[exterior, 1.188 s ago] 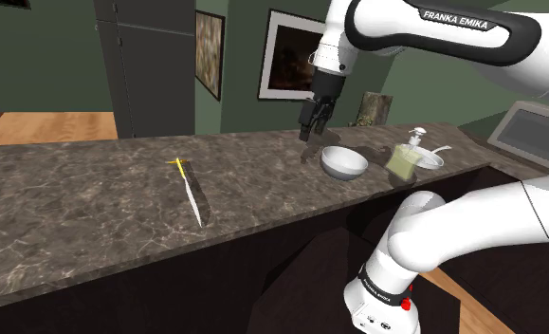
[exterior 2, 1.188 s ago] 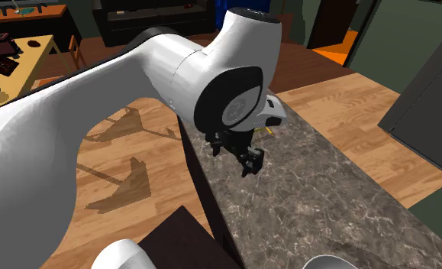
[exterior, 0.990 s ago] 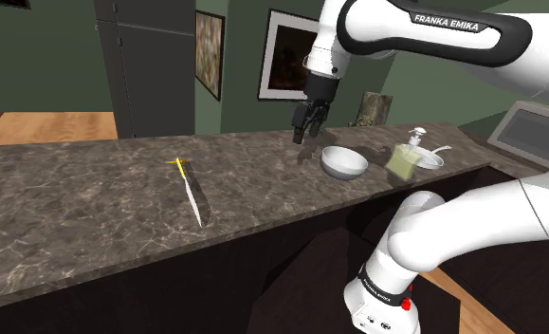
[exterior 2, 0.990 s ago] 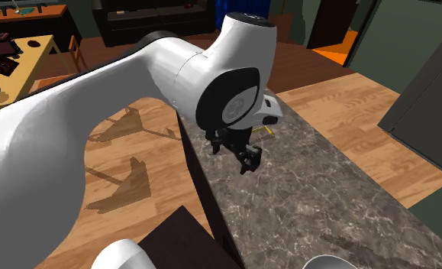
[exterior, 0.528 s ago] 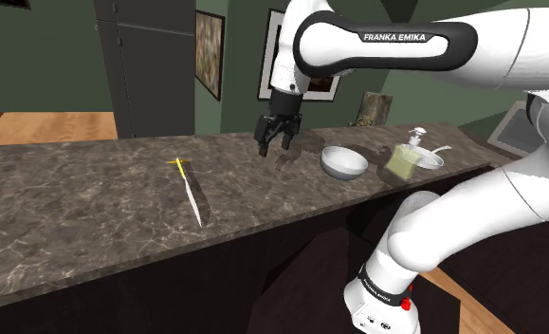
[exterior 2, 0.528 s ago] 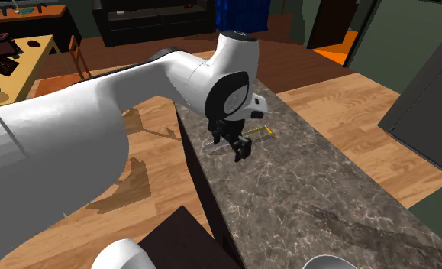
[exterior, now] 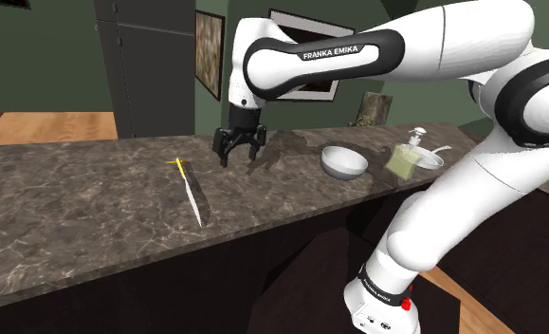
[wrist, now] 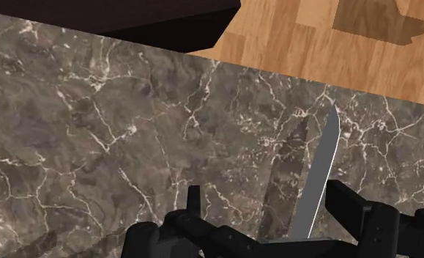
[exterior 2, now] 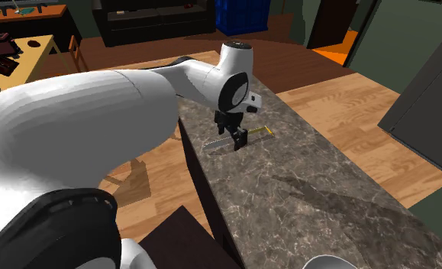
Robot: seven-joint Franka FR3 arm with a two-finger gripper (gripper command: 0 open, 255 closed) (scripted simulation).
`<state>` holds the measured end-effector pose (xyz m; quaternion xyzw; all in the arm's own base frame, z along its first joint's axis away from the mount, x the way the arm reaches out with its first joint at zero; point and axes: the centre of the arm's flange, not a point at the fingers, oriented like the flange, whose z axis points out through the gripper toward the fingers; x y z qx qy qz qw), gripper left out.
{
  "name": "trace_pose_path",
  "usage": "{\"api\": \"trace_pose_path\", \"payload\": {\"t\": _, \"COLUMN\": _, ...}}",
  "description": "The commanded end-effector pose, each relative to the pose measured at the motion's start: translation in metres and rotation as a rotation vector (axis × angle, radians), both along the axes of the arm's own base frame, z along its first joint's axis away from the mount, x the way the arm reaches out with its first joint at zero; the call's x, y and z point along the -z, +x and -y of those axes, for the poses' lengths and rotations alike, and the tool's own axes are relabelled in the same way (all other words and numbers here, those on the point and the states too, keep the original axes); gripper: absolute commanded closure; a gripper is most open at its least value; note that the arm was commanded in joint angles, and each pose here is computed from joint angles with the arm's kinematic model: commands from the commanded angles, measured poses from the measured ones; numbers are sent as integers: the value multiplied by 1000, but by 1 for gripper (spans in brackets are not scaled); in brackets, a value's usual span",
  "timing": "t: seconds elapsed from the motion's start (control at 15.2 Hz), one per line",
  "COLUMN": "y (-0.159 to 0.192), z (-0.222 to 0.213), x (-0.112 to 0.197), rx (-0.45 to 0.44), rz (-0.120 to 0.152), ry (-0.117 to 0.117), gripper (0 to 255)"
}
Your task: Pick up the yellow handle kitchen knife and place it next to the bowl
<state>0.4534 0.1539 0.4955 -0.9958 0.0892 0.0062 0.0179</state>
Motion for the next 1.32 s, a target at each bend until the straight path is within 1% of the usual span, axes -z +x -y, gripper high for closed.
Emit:
{"api": "trace_pose_path", "payload": {"t": 0.0, "y": 20, "z": -14, "x": 15, "rx": 35, "rz": -2, "ry": -3, "gripper": 0}}
{"api": "trace_pose_path", "payload": {"t": 0.73, "y": 131, "z": -73, "x": 92, "rx": 211, "rz": -14, "ry": -30, "gripper": 0}}
{"api": "trace_pose_path", "payload": {"t": 1.25, "y": 134, "z": -75, "x": 135, "rx": 217, "rz": -14, "ry": -31, "gripper": 0}}
